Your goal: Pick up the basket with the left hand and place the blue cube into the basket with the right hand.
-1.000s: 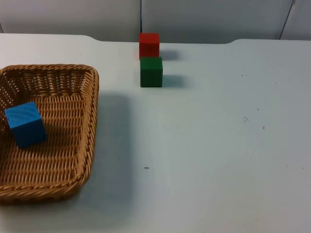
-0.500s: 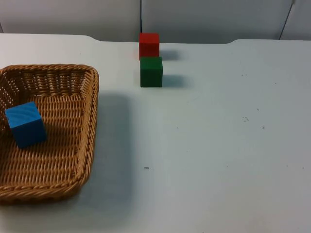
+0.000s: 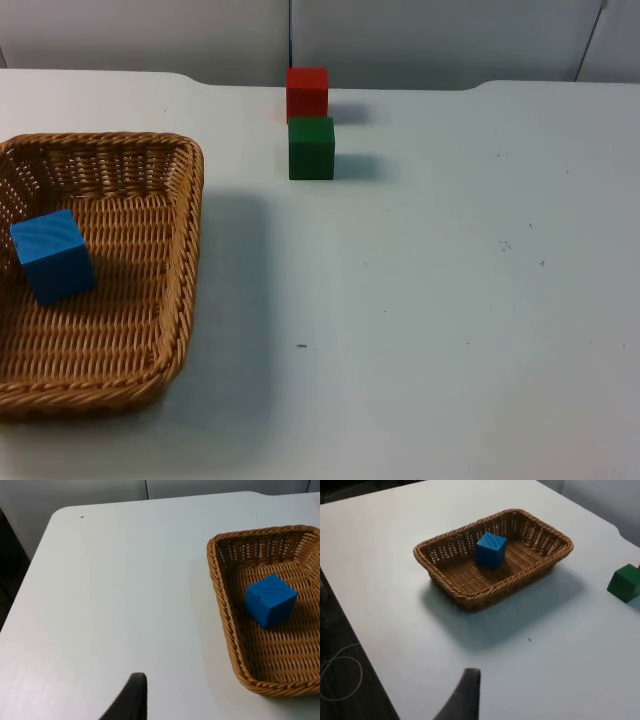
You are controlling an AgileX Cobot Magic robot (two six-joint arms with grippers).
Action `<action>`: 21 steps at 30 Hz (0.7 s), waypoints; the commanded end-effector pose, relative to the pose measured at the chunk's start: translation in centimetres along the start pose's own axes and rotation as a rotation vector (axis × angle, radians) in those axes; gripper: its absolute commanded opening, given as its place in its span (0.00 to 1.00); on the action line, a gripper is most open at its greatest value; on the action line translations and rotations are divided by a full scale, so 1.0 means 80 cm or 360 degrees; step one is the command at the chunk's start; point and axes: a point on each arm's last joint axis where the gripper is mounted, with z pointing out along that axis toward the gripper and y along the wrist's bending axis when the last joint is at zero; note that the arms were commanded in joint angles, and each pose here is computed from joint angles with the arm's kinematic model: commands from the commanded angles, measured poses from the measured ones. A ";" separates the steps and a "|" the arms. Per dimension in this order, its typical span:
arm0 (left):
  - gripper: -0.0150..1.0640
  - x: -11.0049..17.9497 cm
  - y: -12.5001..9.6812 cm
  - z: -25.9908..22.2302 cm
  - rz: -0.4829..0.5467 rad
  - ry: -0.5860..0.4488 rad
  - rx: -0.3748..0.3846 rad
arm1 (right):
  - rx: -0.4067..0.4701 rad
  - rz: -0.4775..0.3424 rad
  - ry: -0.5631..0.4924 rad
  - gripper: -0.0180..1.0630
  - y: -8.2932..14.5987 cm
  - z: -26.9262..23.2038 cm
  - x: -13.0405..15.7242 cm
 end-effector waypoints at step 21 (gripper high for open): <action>0.99 0.001 0.000 0.000 0.0006 -0.0005 0.0009 | 0.0014 0.0103 -0.0146 0.84 0.005 -0.055 0.044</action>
